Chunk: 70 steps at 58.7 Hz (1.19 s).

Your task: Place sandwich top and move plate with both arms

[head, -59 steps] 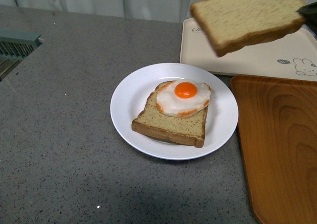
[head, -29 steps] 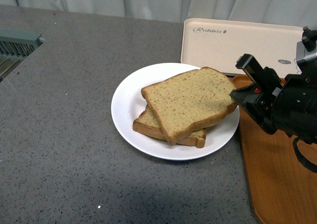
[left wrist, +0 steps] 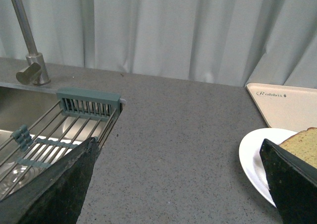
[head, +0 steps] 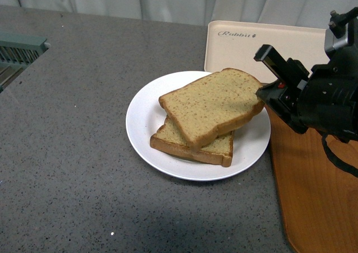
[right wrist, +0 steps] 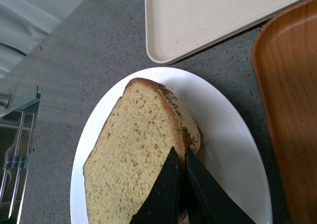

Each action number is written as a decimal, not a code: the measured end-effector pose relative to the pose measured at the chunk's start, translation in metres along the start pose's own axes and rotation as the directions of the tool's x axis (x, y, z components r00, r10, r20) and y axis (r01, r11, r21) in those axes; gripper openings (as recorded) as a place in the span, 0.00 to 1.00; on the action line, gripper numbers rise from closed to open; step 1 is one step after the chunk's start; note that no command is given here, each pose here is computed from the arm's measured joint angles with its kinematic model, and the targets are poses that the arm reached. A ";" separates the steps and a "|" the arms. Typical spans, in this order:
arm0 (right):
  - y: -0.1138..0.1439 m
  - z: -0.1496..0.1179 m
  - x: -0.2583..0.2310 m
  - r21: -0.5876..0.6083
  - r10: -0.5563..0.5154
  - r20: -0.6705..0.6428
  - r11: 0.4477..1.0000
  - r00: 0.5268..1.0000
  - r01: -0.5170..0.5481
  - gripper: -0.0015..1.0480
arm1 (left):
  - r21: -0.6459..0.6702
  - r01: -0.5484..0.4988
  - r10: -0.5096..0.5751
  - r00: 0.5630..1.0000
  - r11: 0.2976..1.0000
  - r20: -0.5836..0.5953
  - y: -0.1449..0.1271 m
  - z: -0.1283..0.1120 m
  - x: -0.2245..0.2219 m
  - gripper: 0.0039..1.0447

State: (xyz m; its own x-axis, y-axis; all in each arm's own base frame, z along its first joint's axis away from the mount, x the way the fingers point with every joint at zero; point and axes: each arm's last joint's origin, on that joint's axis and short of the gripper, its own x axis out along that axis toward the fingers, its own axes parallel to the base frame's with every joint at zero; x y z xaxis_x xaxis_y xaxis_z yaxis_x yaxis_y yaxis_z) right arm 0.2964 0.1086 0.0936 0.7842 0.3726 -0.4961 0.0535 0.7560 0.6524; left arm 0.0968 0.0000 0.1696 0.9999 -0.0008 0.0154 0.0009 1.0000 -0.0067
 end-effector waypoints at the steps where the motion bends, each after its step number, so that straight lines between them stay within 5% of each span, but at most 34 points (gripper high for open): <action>1: 0.002 0.000 0.001 -0.006 0.001 -0.002 1.000 1.000 -0.001 0.02 | 0.000 0.000 0.000 1.000 1.000 0.000 0.000 0.000 0.000 0.94; 4: 0.006 0.001 0.003 -0.022 -0.004 -0.002 1.000 1.000 0.004 0.02 | 0.000 0.000 0.000 1.000 1.000 0.000 0.000 0.000 0.000 0.94; 10: 0.007 0.001 0.004 -0.044 -0.035 0.001 0.998 0.999 0.035 0.19 | 0.000 0.000 0.000 1.000 1.000 0.000 0.000 0.000 0.000 0.94; 21: -0.011 0.014 -0.002 -0.060 -0.118 0.049 0.991 0.992 0.121 0.62 | 0.000 0.000 0.000 1.000 1.000 0.000 0.000 0.000 0.000 0.94; 25: -0.017 0.020 -0.008 -0.070 -0.131 0.085 0.988 0.988 0.137 0.70 | 0.000 0.000 0.000 1.000 1.000 0.000 0.000 0.000 0.000 0.94; 34: -0.042 0.028 -0.038 -0.282 -0.085 0.385 0.937 0.919 0.205 0.49 | 0.000 0.000 0.000 1.000 1.000 0.000 0.000 0.000 0.000 0.94; 41: -0.051 0.048 -0.098 -0.448 0.012 0.559 0.846 0.829 0.290 0.30 | 0.000 -0.001 0.001 1.000 1.000 0.000 0.000 0.000 0.000 0.94; 46: -0.048 0.045 -0.133 -0.478 0.002 0.599 0.803 0.801 0.356 0.16 | 0.000 0.000 0.000 1.000 1.000 0.000 0.000 0.000 0.000 0.94; 51: -0.051 0.021 -0.159 -0.511 -0.011 0.567 0.780 0.824 0.361 0.03 | 0.000 0.002 -0.002 1.000 1.000 0.000 0.000 0.000 0.000 0.94; 59: -0.054 -0.007 -0.192 -0.527 -0.046 0.527 0.765 0.848 0.369 0.01 | 0.000 -0.002 0.002 1.000 1.000 0.000 0.000 0.000 0.000 0.94; 70: -0.047 -0.023 -0.230 -0.536 0.045 0.610 0.759 0.791 0.370 0.01 | 0.000 0.000 0.000 1.000 1.000 0.001 0.000 0.000 0.000 0.94</action>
State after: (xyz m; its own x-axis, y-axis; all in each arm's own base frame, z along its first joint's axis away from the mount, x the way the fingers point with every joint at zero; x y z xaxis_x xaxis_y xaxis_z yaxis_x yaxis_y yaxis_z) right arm 0.0990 0.0000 0.1642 0.9999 0.0004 -0.0139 -0.0003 1.0000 0.0048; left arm 0.0967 0.0000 0.1696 0.9999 -0.0008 0.0162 0.0009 1.0000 -0.0067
